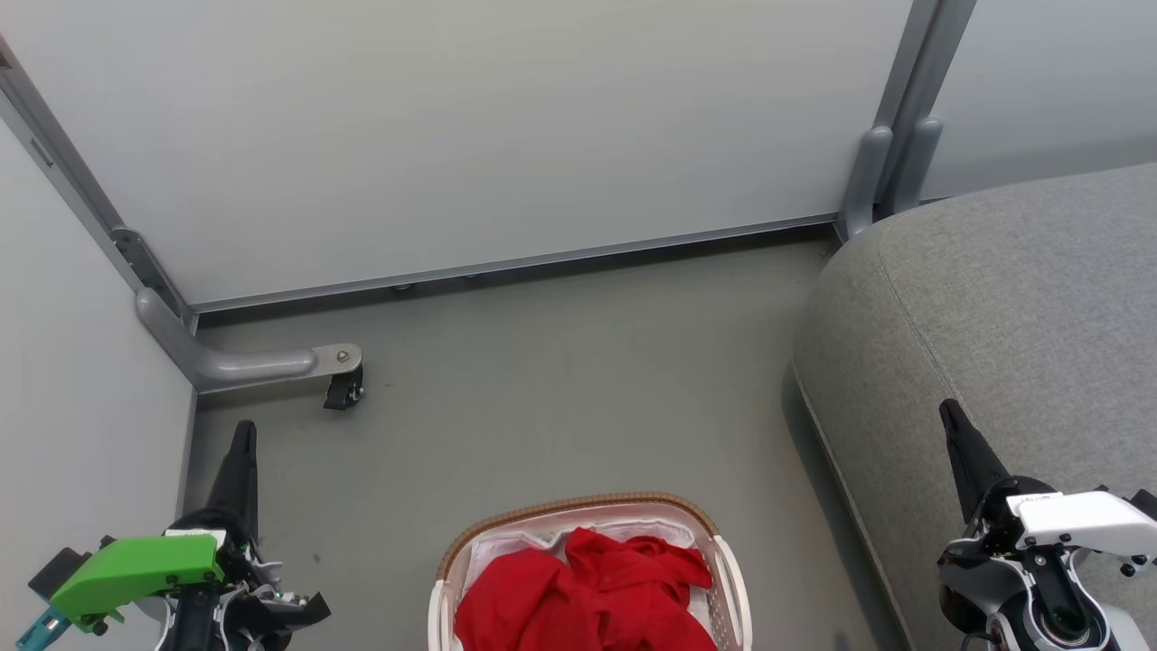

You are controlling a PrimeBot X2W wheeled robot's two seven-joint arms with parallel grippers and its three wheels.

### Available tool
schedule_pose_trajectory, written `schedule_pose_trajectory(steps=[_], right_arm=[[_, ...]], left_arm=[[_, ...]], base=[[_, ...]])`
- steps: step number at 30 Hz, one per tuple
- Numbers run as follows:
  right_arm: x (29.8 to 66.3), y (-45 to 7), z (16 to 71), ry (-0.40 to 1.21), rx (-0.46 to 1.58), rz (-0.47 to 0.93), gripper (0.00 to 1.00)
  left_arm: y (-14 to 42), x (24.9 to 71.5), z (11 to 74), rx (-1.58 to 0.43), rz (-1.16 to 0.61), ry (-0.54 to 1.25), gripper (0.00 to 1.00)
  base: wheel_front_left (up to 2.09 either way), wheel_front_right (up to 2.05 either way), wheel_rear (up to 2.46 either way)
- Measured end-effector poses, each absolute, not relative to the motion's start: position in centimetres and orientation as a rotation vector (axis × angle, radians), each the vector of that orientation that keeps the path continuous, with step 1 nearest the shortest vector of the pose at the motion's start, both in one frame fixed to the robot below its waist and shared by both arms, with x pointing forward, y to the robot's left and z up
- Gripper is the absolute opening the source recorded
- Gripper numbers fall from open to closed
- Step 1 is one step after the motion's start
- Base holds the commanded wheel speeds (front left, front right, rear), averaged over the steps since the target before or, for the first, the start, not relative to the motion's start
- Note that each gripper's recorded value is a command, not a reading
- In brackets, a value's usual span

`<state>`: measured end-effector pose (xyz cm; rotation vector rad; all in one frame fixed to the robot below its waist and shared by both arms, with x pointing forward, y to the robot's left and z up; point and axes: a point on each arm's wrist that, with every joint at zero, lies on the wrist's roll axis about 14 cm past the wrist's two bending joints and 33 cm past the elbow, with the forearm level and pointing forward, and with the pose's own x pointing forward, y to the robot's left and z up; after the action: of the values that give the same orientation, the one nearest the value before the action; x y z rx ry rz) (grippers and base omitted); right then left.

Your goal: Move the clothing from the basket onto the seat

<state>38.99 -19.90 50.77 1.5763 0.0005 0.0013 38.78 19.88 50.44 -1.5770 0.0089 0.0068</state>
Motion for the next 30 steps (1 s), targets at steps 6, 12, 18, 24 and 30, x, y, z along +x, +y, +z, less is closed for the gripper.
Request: schedule_pose_trajectory(steps=[6, 12, 18, 24, 30], right_arm=[[38.99, -19.9, 50.77, 0.0, 1.576, 0.001, 0.0], [38.99, -19.9, 50.77, 0.001, 1.576, 0.001, 0.0], [38.99, -19.9, 50.77, 0.001, 1.576, 0.001, 0.0], [38.99, -19.9, 50.77, 0.001, 1.576, 0.001, 0.0], [38.97, -19.87, 50.65, 0.003, 1.577, -0.002, 1.0]], left_arm=[[19.88, 38.78, 50.44, -1.577, 0.007, 0.009, 0.0], [19.88, 38.78, 50.43, -1.577, 0.007, 0.009, 0.0], [19.88, 38.78, 50.43, -1.577, 0.007, 0.009, 0.0], [19.88, 38.78, 50.43, -1.577, 0.007, 0.009, 0.0], [19.86, 38.74, 50.31, -1.578, 0.01, 0.012, 1.0]], base=[[0.0, 0.0, 0.0], [0.0, 0.0, 0.0], [0.0, 0.0, 0.0], [0.0, 0.0, 0.0], [0.0, 0.0, 0.0]])
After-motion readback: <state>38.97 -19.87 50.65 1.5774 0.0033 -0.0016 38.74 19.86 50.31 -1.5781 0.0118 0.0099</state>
